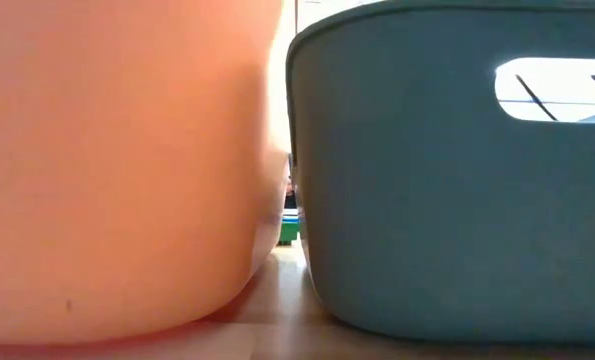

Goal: Sort blocks
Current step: Put the yellow block into the yellow bin

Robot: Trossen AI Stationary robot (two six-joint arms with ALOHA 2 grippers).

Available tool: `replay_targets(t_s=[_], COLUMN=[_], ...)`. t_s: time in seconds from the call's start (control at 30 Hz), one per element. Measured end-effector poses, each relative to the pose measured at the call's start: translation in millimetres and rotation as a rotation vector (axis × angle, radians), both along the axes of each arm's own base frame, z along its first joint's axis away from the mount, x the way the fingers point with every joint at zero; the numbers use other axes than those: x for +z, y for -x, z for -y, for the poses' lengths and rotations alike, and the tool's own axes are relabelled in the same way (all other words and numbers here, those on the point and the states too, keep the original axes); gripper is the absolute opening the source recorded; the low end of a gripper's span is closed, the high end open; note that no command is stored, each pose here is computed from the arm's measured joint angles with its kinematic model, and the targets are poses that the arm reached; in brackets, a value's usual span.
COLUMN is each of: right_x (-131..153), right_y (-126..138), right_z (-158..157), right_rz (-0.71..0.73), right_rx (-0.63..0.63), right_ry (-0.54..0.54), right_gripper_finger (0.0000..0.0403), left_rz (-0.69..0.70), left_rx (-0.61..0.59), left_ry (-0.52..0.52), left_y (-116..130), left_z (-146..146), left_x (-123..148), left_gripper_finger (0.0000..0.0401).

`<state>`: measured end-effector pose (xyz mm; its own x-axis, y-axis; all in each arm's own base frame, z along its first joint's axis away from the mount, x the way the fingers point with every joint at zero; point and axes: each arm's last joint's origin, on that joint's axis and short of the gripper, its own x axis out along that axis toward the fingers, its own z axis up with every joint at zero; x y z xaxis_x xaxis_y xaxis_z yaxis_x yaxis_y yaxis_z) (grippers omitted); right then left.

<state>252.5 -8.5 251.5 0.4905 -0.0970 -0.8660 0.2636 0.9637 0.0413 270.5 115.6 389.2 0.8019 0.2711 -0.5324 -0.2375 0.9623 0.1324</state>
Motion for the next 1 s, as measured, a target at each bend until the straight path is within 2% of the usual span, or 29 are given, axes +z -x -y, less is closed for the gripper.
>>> replay_targets(t_s=[0.1,0.37,0.63,0.77,1.0], right_x=[-18.4,-40.4,-50.7,-55.4,-81.8], right_y=[5.6,9.5,-7.4,-22.7,-33.4], right_z=[2.8,2.5,3.1,5.2,19.5], right_rz=[-0.033,-0.041,-0.179,-0.267,-0.352], right_rx=[0.009,0.022,0.145,0.260,0.259], right_ry=[-0.056,-0.052,0.000,0.044,0.005], right_gripper_finger=[0.0253,0.0294,0.0345,0.0348,0.0344], left_rz=[-0.011,-0.095,-0.062,-0.031,-0.019], left_rx=[0.017,0.041,0.080,0.105,0.129], left_ry=[0.012,0.033,0.012,-0.001,0.005], left_y=[-3.0,-0.3,20.4,31.3,41.7], left_z=[-1.5,-1.7,-3.1,-5.3,-5.1], left_x=[-15.0,-45.5,-46.8,-42.7,-39.0], left_gripper_finger=[0.0233,0.0233,0.0233,0.0233,0.0233])
